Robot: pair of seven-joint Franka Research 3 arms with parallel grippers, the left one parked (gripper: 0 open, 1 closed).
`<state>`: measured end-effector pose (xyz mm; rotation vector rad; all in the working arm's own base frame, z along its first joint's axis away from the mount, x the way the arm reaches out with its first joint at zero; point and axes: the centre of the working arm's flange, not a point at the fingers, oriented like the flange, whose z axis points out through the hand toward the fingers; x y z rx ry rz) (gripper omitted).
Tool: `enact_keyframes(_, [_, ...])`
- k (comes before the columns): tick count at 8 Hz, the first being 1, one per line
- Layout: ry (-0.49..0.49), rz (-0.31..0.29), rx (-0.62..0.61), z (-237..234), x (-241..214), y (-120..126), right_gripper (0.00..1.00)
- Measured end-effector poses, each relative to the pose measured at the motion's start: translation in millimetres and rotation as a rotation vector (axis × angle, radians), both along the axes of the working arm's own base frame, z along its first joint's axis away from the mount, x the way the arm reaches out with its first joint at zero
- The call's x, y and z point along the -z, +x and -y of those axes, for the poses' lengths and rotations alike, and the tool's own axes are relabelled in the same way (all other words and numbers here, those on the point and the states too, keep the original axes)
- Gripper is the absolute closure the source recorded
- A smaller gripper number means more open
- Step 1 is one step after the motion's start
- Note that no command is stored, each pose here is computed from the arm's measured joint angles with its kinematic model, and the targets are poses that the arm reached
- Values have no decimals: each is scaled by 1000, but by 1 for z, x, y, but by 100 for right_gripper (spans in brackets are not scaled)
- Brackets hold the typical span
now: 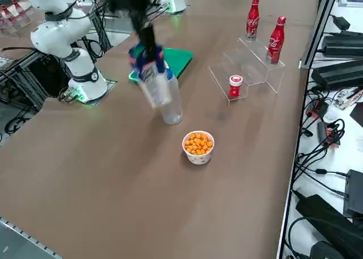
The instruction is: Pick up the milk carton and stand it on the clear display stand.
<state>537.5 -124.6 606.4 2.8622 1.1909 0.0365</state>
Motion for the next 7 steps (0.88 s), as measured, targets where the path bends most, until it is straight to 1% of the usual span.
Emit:
enact_keyframes(1, [6,26,64,-40,-17,8,56])
enact_keyframes(2, [15,36,112,-89,-19,18,56])
enact_keyframes(4, [26,35,132,-188,-3,48,55])
enact_keyframes(5, [28,30,135,-224,10,65,55])
enact_keyframes(7, [34,34,192,-272,39,95,56])
